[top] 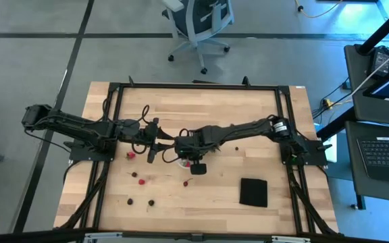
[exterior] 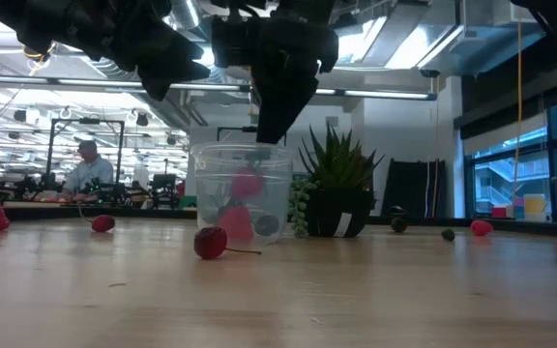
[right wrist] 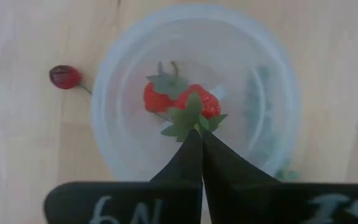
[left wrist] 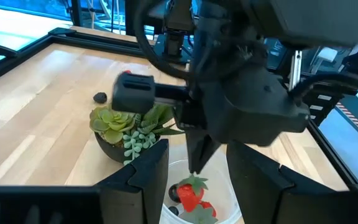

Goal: Pick and placing Produce into tupperware
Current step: Put the right strawberry into the transparent container

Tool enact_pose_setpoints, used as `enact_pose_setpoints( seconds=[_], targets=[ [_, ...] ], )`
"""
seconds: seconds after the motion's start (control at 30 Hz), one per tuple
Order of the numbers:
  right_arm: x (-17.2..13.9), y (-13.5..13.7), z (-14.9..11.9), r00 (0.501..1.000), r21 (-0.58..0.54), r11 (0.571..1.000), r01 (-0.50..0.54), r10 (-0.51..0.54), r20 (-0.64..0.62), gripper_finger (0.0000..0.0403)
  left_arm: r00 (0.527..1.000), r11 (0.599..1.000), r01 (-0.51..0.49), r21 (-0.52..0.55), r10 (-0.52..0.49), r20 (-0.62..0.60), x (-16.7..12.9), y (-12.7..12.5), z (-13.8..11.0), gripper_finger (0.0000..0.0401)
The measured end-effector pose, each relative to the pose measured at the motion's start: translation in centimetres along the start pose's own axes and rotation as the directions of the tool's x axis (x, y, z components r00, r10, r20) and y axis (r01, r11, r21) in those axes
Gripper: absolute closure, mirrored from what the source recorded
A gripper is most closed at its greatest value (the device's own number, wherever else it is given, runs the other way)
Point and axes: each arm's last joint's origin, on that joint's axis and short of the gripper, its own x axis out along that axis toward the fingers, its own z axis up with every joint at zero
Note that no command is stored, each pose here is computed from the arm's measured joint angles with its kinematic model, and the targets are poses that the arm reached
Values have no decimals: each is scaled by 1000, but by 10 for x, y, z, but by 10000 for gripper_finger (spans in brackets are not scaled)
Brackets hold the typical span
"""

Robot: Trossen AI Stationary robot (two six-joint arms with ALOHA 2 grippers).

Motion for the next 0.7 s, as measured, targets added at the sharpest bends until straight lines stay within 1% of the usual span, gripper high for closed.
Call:
enact_pose_setpoints(
  seconds=[0.4, 0.7],
  targets=[
    [2, 0, 0, 1000, -1, 1000, 0, 0, 1, 401, 1000, 1000, 0, 0, 0, 0, 0, 0, 0, 245],
    [2, 0, 1, 1000, -4, 1000, 1, -1, 5, 356, 1000, 1000, 0, 0, 0, 0, 0, 0, 0, 245]
  ],
)
